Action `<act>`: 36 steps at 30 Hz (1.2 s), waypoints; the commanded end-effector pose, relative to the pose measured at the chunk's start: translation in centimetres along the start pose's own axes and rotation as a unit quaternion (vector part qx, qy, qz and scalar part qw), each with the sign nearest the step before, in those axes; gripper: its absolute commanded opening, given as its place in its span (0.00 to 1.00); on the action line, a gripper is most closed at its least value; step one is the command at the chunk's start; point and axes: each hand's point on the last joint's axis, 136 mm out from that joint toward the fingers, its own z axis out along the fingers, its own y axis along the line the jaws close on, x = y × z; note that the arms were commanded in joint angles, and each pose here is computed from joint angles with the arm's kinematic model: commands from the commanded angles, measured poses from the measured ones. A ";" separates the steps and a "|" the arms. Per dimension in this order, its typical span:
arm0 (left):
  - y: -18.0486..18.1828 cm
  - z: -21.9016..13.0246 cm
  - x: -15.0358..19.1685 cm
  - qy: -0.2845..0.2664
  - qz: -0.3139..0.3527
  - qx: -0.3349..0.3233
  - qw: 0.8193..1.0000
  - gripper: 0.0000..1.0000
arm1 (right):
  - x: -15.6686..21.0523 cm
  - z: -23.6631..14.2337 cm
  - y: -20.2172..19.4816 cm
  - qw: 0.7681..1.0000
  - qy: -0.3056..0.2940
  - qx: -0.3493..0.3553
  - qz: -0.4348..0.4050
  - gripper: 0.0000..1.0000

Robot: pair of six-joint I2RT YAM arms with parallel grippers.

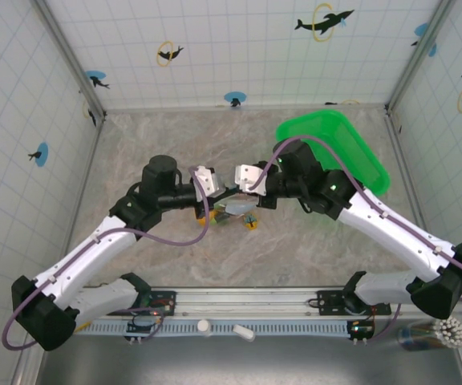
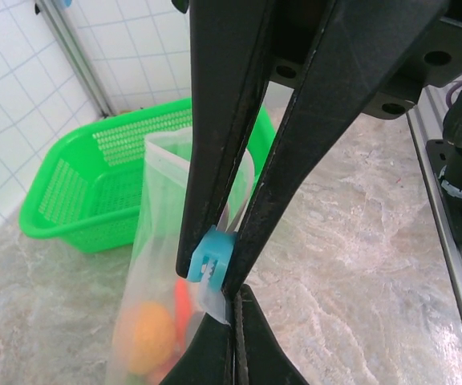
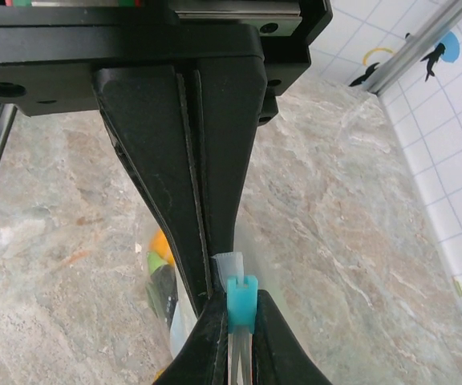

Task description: Place the food in the zip-top bag and seal the zipper

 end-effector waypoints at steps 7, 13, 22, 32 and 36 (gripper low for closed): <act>-0.6 0.0 -1.0 -0.015 0.013 0.012 1.000 0.08 | -1.5 -0.8 -0.6 0.999 -0.029 -0.005 0.027 0.00; -0.7 -0.2 -1.4 -0.019 0.020 0.012 1.000 0.27 | -2.0 -1.4 -0.3 0.998 -0.040 -0.025 0.030 0.00; -0.8 0.0 -1.9 -0.021 0.032 0.019 0.999 0.00 | -2.4 -1.4 0.4 0.996 -0.043 -0.064 0.046 0.00; -0.7 0.0 -1.7 -0.017 0.033 0.013 0.999 0.00 | -2.8 -1.5 0.0 0.997 -0.050 -0.048 0.043 0.19; -0.7 0.1 -1.5 -0.016 0.031 0.014 0.999 0.00 | -2.4 -1.3 0.0 0.997 -0.043 -0.047 0.045 0.18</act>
